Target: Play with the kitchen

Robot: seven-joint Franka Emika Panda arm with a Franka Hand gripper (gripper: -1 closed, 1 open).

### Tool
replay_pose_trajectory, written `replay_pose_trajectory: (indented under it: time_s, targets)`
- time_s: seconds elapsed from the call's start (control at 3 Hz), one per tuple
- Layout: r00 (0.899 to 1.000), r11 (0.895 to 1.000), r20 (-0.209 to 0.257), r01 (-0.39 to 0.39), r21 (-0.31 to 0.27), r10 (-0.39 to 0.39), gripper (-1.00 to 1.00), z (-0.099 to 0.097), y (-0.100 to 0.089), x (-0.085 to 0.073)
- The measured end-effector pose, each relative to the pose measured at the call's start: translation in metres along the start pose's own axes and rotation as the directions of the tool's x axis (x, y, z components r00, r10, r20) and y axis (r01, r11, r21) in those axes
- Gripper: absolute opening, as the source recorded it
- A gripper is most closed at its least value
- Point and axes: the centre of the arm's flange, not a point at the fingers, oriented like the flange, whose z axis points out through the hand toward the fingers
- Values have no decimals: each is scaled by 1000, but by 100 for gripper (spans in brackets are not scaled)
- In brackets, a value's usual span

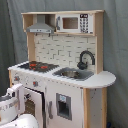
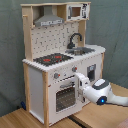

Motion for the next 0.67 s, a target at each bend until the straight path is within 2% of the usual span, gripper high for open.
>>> replay_pose_trajectory:
  time_s: [0.67]
  targets:
    - [1000,999,-2,7,-50,-7,-100,-47,-11,4]
